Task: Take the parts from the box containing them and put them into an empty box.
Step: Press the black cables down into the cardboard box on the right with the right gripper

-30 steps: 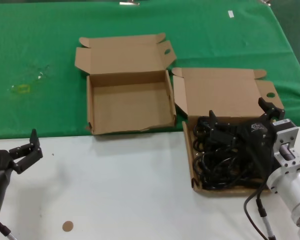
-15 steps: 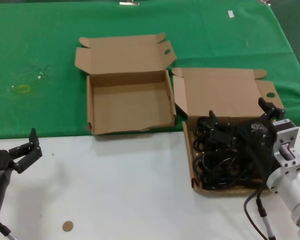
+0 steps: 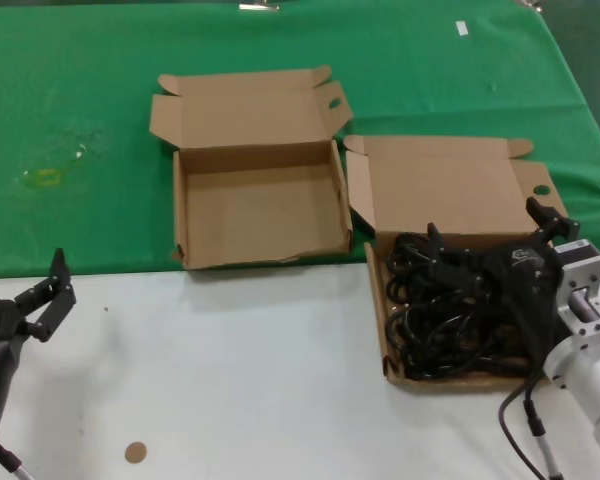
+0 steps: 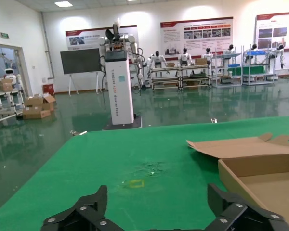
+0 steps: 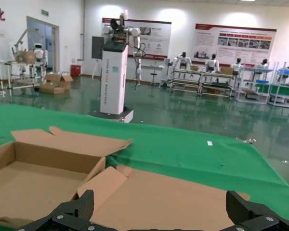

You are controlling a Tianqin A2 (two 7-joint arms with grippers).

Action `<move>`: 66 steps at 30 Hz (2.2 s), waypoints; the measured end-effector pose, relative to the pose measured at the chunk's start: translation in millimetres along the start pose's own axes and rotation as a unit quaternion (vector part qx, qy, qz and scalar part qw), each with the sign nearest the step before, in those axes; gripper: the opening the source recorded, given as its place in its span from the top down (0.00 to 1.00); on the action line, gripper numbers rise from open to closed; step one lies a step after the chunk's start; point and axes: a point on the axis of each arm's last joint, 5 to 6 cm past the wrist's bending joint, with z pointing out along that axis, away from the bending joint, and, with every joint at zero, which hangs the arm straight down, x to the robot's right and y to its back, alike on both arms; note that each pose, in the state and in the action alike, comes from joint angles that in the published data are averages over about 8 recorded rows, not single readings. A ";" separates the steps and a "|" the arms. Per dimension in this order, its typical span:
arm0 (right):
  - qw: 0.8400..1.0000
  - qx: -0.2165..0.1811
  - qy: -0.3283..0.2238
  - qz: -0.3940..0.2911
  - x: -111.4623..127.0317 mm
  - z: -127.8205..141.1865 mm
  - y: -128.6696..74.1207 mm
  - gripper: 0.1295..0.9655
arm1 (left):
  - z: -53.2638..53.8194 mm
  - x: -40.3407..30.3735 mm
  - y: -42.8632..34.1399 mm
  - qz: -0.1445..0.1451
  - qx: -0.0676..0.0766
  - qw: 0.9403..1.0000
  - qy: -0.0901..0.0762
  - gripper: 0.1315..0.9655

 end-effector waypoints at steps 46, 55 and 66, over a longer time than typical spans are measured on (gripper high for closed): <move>0.827 -0.125 -0.367 -0.406 119.6 38.2 -141.1 0.00 | 0.0 0.0 0.0 0.000 0.000 1.000 0.000 0.98; 0.760 -0.149 -0.433 -0.461 119.2 52.9 -139.3 0.00 | 0.0 0.0 0.0 0.000 0.000 1.000 0.000 0.99; 0.729 -0.151 -0.461 -0.484 116.0 70.4 -129.1 0.01 | 0.0 0.0 0.0 0.000 0.000 1.000 0.000 0.99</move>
